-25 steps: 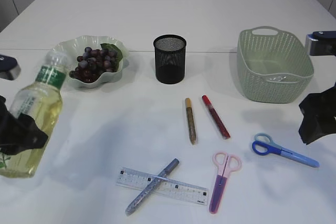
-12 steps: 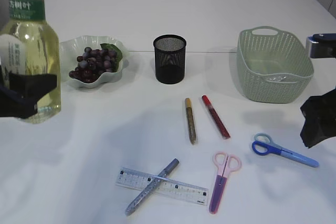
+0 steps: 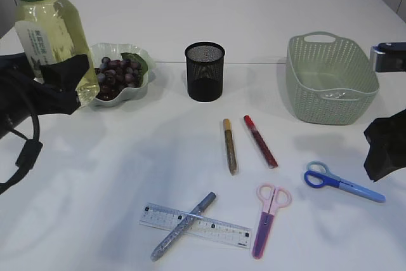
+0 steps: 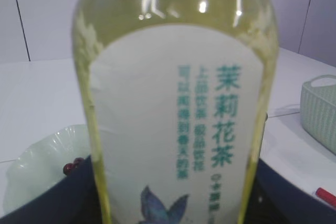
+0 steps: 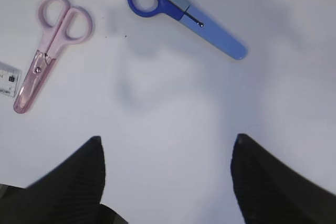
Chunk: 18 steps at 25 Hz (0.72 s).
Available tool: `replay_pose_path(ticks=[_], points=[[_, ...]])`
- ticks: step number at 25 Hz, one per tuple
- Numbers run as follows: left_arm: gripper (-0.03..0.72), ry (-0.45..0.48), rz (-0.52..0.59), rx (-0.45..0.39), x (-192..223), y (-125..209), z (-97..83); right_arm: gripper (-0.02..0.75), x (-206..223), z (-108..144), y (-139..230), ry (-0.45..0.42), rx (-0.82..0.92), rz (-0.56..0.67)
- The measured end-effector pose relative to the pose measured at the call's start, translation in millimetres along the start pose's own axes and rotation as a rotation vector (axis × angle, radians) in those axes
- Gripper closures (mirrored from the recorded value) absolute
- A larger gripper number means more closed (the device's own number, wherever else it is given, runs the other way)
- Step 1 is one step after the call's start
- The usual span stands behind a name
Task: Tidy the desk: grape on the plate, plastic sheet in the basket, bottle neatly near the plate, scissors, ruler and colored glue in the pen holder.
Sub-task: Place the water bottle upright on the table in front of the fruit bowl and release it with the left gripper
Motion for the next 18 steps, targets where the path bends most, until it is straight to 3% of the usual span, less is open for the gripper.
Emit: replay_pose_path(ticks=[10, 18], points=[[0.257, 0.083, 0.059, 0.043, 21.2, 31.2, -17.0, 0.161, 0.0, 0.0, 0.2, 0.0, 0.0, 0.001], [0.258, 0.093, 0.123, 0.045, 51.1, 65.9, -24.3, 0.16, 0.0, 0.0, 0.2, 0.0, 0.0, 0.001]])
Point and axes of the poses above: a point on each arm's last joint axis where the gripper is mounted, x pointing out along that axis toward the gripper, z along the wrist's bending axis when the last joint is at zero, y = z × x, the point moved 6 cm from there along x, pointing out along that axis toward the gripper, and after that the axes turned 10 degrees about x, right-handed, at the moved point
